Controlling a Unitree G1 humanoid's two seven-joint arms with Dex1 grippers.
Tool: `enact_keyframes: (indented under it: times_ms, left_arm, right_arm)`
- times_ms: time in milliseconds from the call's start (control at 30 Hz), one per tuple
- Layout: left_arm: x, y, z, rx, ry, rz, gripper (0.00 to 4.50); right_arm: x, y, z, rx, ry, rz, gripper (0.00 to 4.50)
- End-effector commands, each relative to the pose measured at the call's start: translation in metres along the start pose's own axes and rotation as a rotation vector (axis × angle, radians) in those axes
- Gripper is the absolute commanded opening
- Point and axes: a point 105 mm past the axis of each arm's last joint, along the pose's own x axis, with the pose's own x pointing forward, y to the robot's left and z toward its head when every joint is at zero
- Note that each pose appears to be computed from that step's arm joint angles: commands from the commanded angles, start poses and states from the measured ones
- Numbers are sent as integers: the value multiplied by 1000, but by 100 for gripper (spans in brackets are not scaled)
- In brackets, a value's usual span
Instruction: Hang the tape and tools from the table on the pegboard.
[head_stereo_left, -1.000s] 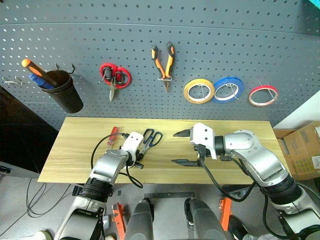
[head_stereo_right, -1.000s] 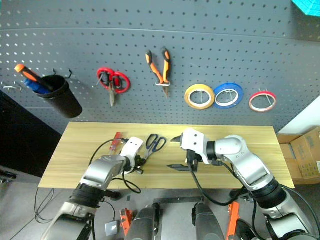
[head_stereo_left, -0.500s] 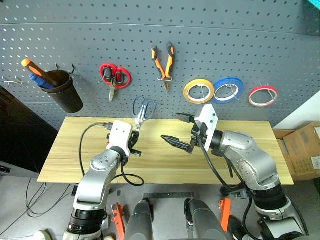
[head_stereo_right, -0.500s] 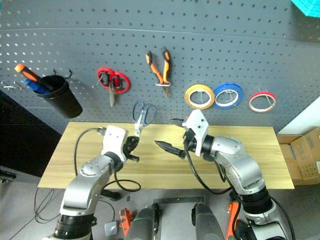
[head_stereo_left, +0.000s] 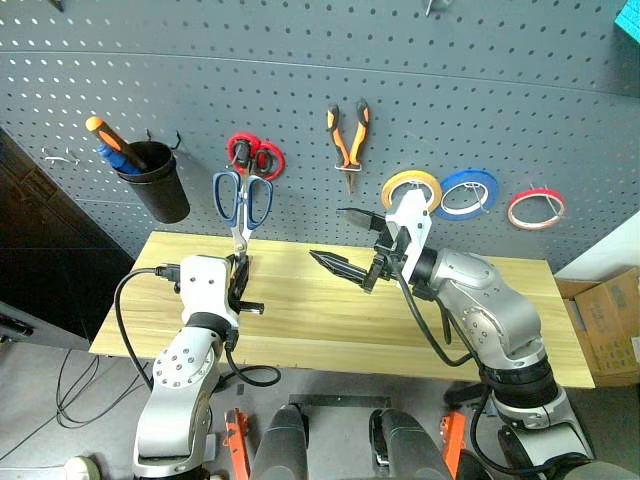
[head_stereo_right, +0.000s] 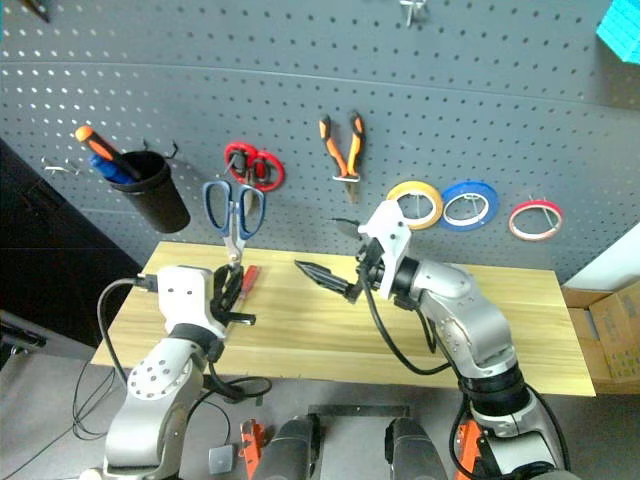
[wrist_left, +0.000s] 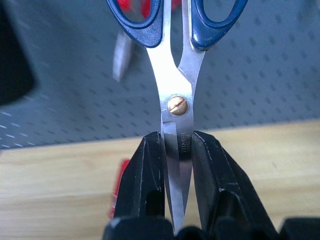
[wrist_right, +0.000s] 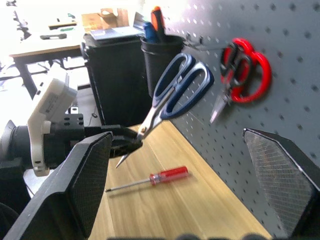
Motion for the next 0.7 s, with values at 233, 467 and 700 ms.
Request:
enact_keyframes:
  times_ms: [233,467,700]
  left_arm:
    - [3,1,23,5,-121,36,48]
    - [17,2,26,-2,-144,33,48]
    - [32,3,28,-1,-158,22,48]
  right_arm:
    - [8,0,15,-75,-62,17,450]
    - [7,-5,17,-101,-63,-5,450]
    - [5,-8,18,-118,-60,-29,450]
